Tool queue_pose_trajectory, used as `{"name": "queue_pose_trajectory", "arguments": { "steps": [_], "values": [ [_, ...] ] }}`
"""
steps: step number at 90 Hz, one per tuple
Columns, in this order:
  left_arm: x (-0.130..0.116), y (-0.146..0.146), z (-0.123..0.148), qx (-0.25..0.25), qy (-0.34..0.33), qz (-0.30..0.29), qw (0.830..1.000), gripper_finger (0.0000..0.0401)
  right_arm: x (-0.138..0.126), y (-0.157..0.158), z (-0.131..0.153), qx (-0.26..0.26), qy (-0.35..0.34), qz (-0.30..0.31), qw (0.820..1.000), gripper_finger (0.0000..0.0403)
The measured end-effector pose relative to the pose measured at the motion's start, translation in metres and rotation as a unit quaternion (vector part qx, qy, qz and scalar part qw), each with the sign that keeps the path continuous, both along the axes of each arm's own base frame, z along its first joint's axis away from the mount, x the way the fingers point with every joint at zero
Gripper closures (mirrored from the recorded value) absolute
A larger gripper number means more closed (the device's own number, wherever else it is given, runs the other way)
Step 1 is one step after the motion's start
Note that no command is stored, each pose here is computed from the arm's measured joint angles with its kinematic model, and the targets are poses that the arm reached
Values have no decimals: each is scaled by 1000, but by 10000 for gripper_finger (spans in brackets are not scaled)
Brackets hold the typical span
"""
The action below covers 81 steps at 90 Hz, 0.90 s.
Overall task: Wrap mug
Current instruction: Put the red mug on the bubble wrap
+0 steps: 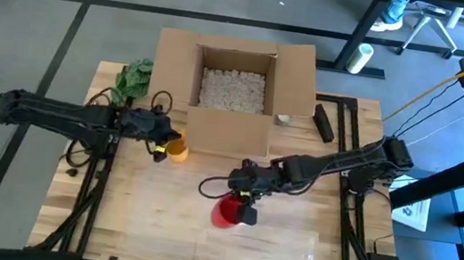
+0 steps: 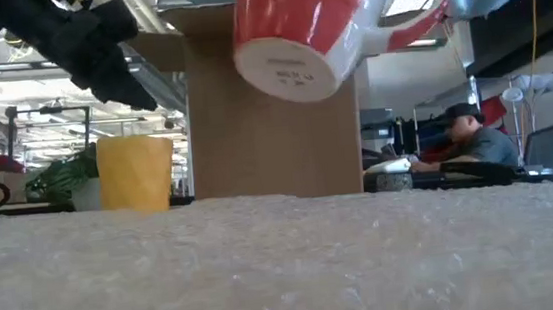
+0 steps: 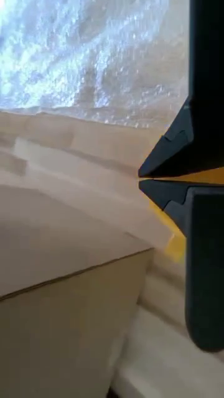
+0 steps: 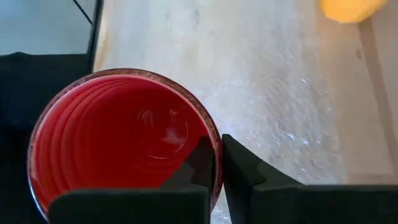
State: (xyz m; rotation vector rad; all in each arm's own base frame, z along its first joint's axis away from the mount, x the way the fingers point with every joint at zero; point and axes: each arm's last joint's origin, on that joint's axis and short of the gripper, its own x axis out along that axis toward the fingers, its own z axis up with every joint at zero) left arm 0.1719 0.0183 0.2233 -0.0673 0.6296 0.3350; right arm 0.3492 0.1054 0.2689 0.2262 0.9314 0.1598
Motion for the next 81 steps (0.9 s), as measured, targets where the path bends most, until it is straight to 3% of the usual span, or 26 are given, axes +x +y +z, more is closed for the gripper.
{"name": "queue_pose_trajectory", "arguments": {
  "steps": [27, 51, 81],
  "values": [
    [9, 1, -7, 3, 13, -3, 1000, 401, 14, 4, -7, -4, 1, 14, 1000, 403],
    [9, 0, -10, 0, 28, -4, 1000, 401, 43, 12, 7, -71, 30, 54, 996, 403],
    [6, -2, -13, -3, 52, -9, 999, 401, 44, 8, 4, -91, 40, 48, 994, 403]
  ]
}}
